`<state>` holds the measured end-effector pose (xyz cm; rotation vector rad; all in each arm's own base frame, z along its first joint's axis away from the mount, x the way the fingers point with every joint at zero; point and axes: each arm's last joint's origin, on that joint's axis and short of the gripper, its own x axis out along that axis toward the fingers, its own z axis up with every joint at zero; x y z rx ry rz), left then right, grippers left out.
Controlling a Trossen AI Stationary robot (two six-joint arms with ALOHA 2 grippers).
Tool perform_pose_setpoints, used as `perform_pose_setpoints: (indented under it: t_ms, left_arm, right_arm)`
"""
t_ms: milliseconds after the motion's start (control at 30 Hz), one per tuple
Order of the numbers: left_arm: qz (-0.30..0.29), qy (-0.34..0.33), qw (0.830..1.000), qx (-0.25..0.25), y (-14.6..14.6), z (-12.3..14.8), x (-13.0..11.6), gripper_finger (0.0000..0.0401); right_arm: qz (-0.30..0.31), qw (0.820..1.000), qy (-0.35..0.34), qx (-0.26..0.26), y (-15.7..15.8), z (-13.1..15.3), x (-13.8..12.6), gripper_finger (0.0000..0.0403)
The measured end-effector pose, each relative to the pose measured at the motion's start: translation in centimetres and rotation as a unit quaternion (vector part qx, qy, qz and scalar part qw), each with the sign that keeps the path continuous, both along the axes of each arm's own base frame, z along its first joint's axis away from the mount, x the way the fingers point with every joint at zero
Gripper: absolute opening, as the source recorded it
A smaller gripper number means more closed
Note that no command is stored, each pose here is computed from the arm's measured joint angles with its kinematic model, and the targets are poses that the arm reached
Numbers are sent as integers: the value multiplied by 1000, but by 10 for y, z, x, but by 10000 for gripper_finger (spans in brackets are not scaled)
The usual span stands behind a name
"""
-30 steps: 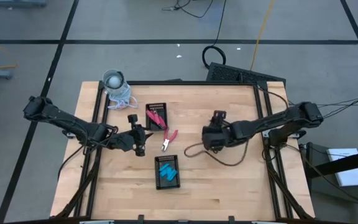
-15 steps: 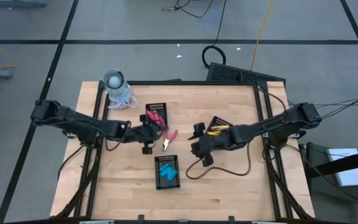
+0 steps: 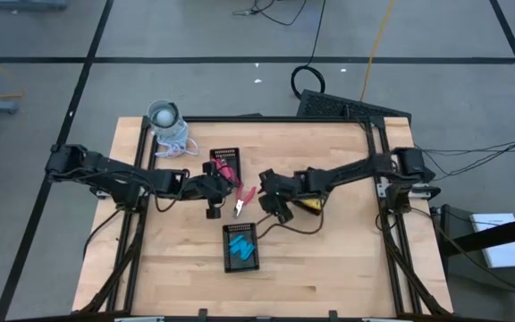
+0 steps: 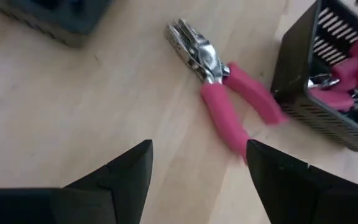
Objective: Pick & Place School Supplies
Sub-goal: Put the pink puncher into the top left black basket
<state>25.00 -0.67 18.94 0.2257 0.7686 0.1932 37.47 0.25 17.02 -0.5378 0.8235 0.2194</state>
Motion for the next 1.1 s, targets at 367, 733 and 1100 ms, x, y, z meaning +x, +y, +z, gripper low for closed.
perform_pose_setpoints:
  t_ms: [367,733,1100]
  left_arm:
    - [7,-1,1000,-2,6,0,0,102]
    - [15,-3,1000,6,14,2,0,102]
    - [26,-3,1000,3,30,3,0,102]
  right_arm:
    - [20,1000,-10,22,-31,-19,25,251]
    - [33,999,4,39,-45,-28,38,251]
    - [28,999,15,16,-47,-34,38,243]
